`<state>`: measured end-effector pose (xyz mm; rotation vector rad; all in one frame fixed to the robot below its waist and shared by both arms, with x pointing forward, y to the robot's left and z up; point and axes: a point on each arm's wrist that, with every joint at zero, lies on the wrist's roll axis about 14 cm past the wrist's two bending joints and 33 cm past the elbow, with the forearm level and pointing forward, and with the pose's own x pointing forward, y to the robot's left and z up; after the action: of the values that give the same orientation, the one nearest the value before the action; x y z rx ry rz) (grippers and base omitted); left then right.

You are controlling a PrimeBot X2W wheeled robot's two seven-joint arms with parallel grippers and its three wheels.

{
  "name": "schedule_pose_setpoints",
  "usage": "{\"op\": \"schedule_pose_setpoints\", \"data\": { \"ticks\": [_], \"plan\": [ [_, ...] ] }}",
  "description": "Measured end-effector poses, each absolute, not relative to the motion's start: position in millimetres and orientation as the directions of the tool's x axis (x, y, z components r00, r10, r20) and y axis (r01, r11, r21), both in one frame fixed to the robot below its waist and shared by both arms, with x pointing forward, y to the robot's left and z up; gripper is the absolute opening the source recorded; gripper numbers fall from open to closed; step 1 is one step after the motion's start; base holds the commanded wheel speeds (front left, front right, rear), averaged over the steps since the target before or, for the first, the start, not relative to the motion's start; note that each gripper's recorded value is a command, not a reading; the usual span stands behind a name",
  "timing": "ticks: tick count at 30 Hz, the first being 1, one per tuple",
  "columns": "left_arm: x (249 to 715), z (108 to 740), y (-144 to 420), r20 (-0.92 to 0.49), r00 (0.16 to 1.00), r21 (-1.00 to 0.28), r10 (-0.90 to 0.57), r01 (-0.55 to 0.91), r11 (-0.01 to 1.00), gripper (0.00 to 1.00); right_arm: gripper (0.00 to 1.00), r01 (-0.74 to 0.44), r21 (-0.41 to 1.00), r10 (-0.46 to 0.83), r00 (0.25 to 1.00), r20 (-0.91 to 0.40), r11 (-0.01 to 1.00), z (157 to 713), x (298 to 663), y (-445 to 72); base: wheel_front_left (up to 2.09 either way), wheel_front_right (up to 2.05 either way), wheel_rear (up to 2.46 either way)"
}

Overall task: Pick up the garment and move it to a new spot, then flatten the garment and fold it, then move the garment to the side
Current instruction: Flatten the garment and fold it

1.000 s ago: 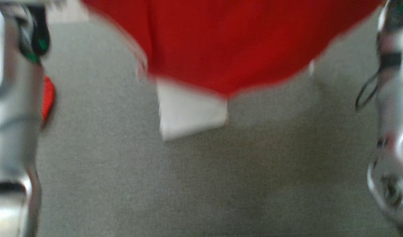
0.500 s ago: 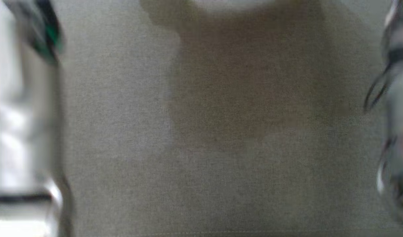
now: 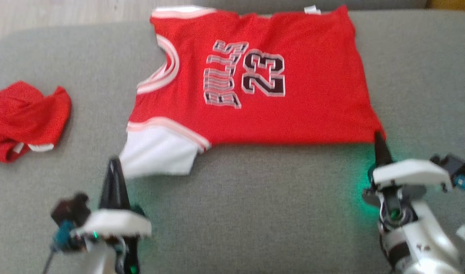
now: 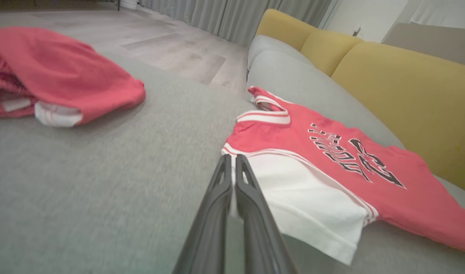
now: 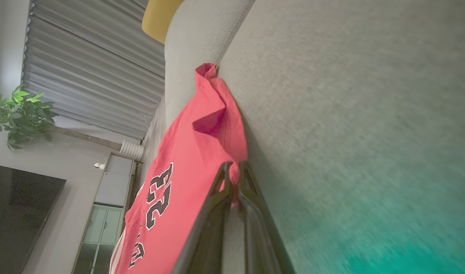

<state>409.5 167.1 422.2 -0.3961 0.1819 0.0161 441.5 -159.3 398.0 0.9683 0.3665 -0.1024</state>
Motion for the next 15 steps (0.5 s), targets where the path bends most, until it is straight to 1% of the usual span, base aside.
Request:
{"op": "schedule_pose_setpoints", "data": {
  "ticks": [3,6,10,15],
  "plan": [
    [384,412,158,-0.221,0.975,-0.393,-0.039,-0.052,0.918,0.0,0.0,0.266,0.799,0.077,0.929,-0.361,0.539,396,420,-160,0.0,0.0,0.0],
    [355,399,161,-0.27,0.963,-0.399,-0.009,-0.103,0.911,0.0,0.0,0.307,0.798,0.061,0.918,-0.393,0.518,385,390,-165,0.0,0.0,0.0],
    [322,390,164,-0.303,0.953,-0.395,0.004,-0.129,0.909,0.0,0.0,0.344,0.8,0.049,0.906,-0.42,0.491,376,358,-169,0.0,0.0,0.0],
    [302,392,167,-0.294,0.956,-0.399,0.015,-0.137,0.907,0.0,0.0,0.356,0.824,0.032,0.911,-0.41,0.44,377,338,-171,0.0,0.0,0.0]
  ]
}}
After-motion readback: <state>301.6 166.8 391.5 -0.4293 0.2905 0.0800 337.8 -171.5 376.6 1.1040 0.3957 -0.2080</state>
